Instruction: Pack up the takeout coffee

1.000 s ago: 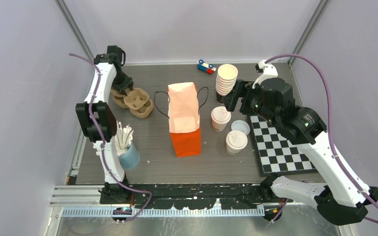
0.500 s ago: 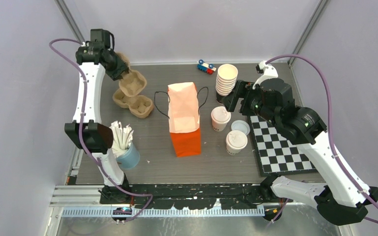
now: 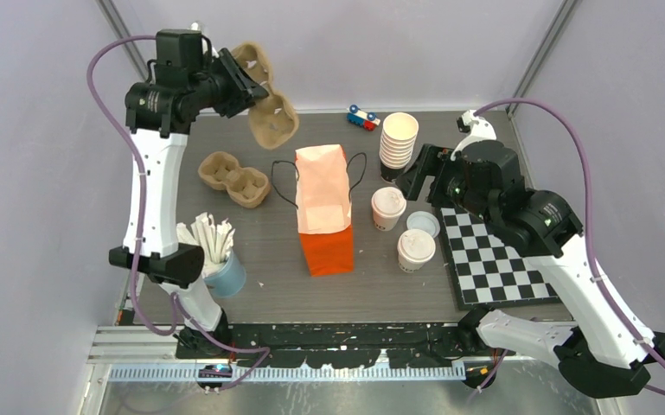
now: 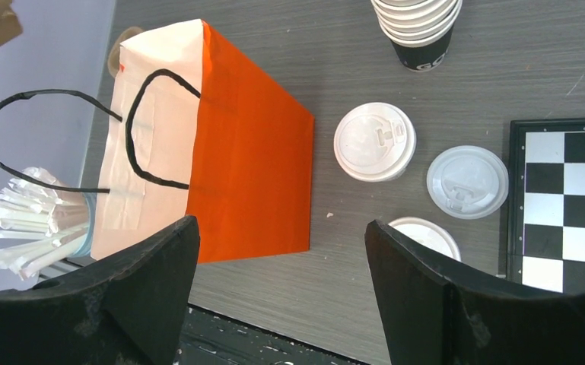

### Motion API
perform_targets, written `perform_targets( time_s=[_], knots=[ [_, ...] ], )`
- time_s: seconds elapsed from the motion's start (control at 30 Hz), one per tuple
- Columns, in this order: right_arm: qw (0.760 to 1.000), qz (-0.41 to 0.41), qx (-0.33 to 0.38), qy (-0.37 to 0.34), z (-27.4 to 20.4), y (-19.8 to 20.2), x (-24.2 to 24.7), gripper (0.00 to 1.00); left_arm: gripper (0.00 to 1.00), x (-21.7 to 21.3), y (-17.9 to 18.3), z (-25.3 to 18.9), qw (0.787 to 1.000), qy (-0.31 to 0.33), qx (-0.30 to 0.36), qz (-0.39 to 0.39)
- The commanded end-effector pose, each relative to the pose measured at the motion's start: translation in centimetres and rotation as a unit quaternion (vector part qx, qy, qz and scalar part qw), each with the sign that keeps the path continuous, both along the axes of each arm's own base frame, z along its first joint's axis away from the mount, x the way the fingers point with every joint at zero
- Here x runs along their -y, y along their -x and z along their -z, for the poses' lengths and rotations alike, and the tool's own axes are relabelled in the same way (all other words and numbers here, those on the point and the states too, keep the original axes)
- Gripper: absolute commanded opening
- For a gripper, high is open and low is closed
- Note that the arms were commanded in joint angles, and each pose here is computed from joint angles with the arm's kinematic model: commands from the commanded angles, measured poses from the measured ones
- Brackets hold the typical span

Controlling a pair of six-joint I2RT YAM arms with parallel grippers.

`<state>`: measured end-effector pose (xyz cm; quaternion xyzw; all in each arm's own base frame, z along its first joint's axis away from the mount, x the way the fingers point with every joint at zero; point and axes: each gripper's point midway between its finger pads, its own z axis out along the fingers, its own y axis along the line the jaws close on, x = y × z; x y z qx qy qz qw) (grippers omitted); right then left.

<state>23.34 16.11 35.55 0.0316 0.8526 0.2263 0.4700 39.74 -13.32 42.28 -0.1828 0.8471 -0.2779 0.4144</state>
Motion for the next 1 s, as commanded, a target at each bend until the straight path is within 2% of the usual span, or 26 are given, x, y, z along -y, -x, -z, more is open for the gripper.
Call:
perform_targets(
  time_s=[0.0,0.17,0.33,0.53,0.97],
  knots=[
    [0.999,0.023,0.015,-0.025,-1.4,0.6,1.0,0.84,0.30,3.9,3.3,-5.6,0.994,0.061,0.071,0.063],
    [0.999,0.023,0.018,-0.034,-2.0,0.5,0.8,0.84,0.30,9.3,6.8,-5.8,0.985,0.088,0.053,0.139],
    [0.997,0.001,0.016,-0.074,-3.5,0.3,-1.0,0.83,0.30,12.3,10.0,-4.7,0.976,0.103,0.017,0.193],
    [0.989,-0.023,0.024,-0.146,-5.3,-0.9,-4.1,0.78,0.30,12.7,12.4,-2.2,0.972,0.101,-0.026,0.212],
    [0.981,-0.053,0.009,-0.184,-5.3,-4.2,-8.6,0.62,0.30,13.0,14.0,1.8,0.962,0.090,-0.083,0.244]
  ],
)
